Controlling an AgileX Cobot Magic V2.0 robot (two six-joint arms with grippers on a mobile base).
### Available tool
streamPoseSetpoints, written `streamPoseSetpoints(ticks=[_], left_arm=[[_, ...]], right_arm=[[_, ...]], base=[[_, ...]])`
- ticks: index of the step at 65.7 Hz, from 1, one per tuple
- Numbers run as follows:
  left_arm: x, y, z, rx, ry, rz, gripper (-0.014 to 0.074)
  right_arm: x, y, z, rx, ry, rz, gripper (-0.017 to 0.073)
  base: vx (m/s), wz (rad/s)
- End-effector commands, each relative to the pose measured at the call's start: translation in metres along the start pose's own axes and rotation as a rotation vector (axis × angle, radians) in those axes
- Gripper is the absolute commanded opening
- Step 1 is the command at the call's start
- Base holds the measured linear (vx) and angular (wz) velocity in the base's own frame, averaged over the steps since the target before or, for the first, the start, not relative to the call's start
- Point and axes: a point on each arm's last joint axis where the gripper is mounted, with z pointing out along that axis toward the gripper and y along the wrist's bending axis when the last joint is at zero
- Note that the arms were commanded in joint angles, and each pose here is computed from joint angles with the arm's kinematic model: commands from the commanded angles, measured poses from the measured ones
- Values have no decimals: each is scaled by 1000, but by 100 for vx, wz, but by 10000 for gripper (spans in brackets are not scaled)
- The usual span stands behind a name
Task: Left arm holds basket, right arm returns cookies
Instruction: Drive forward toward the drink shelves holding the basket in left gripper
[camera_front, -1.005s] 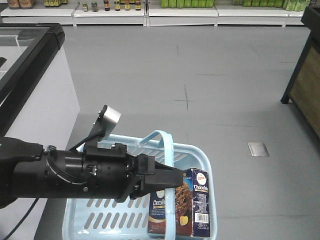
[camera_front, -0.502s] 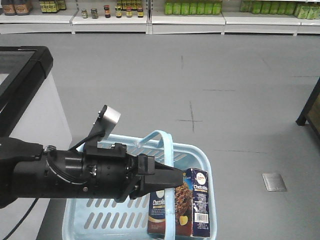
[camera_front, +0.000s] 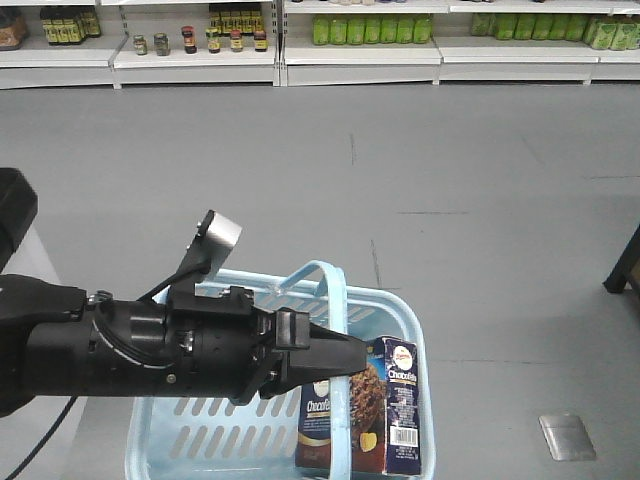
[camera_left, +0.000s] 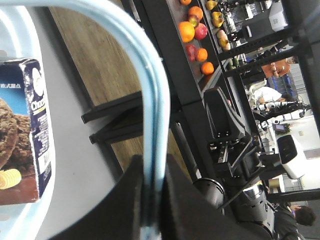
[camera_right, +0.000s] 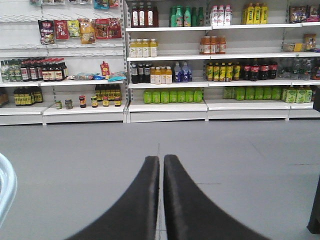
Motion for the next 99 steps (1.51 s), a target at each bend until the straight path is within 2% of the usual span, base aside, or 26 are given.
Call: streamPoseSetpoints(ticks=[1,99], left_arm=[[-9,-27,-9,126,-59,-8,-3],[-9,-27,-9,126,-60,-10,-3]], right_arm=[[-1,1,0,-6,-64,-17,-10],[-1,1,0,-6,-64,-17,-10]], base=[[49,-6],[51,-1]])
